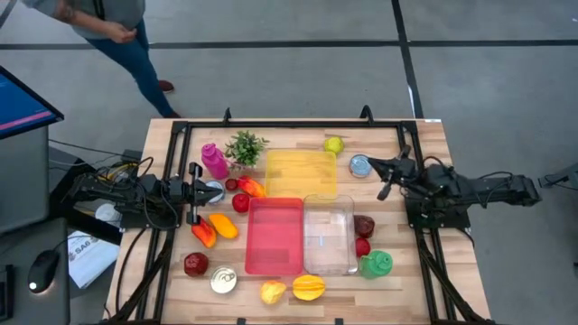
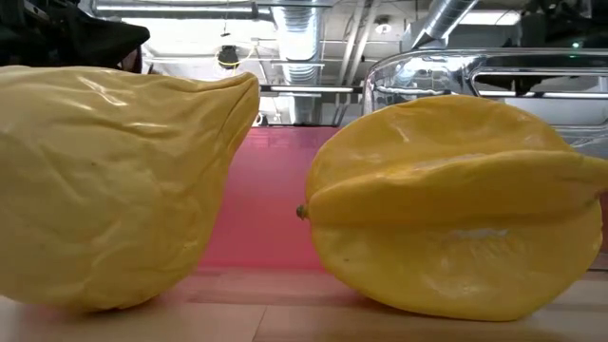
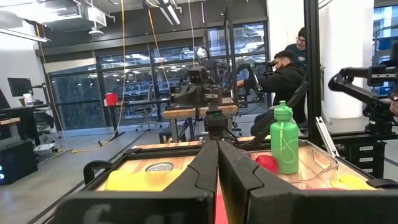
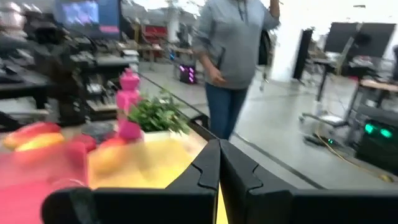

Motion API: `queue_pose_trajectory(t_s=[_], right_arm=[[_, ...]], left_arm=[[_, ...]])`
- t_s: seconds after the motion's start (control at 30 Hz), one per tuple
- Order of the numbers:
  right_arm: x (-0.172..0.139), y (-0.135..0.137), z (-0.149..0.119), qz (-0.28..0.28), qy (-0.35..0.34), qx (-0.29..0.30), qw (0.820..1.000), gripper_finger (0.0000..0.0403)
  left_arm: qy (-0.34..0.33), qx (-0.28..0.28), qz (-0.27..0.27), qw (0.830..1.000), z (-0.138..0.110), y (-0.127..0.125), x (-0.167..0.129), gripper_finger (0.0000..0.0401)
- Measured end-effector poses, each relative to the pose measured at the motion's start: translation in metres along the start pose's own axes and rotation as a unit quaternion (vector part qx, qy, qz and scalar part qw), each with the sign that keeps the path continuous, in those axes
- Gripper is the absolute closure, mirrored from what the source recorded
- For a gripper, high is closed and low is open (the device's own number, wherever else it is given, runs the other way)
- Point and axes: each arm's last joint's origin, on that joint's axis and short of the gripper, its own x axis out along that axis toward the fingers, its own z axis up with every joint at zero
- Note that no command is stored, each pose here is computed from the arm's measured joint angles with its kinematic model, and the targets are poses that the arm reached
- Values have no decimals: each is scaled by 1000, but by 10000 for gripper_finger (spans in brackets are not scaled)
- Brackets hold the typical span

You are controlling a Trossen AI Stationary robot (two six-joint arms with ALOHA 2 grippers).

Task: Pick & Place Food Item
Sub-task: Put the pink water bottle into the yellow bin

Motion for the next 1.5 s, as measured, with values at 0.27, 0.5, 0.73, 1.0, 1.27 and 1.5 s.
queue_pose_trajectory(t_s=[0.27,0.5,0.73,1.0,1.27,1.5], right_arm=[[16,6,22,-59,66,6,996,402],[19,6,42,-78,126,49,988,403],[21,6,49,-89,166,62,980,403],[22,-4,42,-138,201,86,966,403],[26,-17,40,-183,207,95,956,403],[28,-27,40,-221,204,104,948,403]], left_arm=[[0,0,0,1000,0,0,0,398],[0,0,0,1000,0,0,0,398],[0,0,0,1000,0,0,0,398],[0,0,0,1000,0,0,0,398],[0,0,0,1000,0,0,0,398],[0,0,0,1000,0,0,0,398]])
